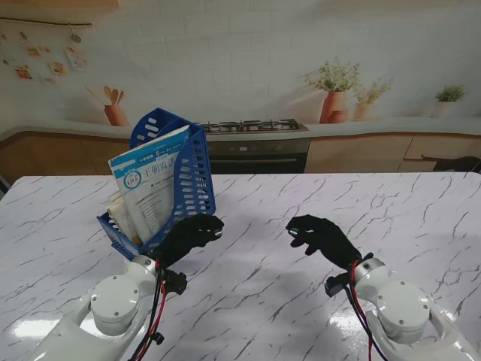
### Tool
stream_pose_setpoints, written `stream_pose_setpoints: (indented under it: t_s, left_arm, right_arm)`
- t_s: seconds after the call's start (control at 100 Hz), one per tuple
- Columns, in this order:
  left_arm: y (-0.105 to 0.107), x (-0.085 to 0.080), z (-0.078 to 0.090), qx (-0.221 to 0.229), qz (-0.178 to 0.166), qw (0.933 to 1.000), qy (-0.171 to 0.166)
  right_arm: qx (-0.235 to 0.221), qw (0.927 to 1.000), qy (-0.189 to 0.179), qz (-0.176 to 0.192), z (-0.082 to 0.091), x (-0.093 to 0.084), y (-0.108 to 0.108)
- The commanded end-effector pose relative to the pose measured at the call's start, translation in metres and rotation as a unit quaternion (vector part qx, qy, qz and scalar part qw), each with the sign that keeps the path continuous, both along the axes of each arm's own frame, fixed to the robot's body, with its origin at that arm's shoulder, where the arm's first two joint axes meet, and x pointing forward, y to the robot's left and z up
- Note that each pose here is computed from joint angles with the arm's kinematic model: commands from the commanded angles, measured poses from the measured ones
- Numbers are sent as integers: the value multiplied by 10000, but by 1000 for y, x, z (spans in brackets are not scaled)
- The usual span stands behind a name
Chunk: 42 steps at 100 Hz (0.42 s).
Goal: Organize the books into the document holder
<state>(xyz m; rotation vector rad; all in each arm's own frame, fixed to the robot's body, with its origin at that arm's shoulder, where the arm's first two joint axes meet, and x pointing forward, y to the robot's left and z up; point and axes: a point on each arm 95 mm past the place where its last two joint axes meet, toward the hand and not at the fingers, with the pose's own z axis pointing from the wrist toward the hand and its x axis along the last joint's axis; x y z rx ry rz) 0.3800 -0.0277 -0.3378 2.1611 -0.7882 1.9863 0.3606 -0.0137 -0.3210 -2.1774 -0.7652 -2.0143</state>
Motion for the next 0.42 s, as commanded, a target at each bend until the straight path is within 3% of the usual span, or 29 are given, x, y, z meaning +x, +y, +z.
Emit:
stream_pose_setpoints:
  t_s: [0.0,0.41]
  left_arm:
    - [-3,-2,-1,-74,-77,9999,-47]
    - [-3,1,-1,-99,-176,9998,-38]
  right_arm:
    - [28,10000,64,31,-2,-3,3]
    - [26,9999,113,69,-3,-2,2]
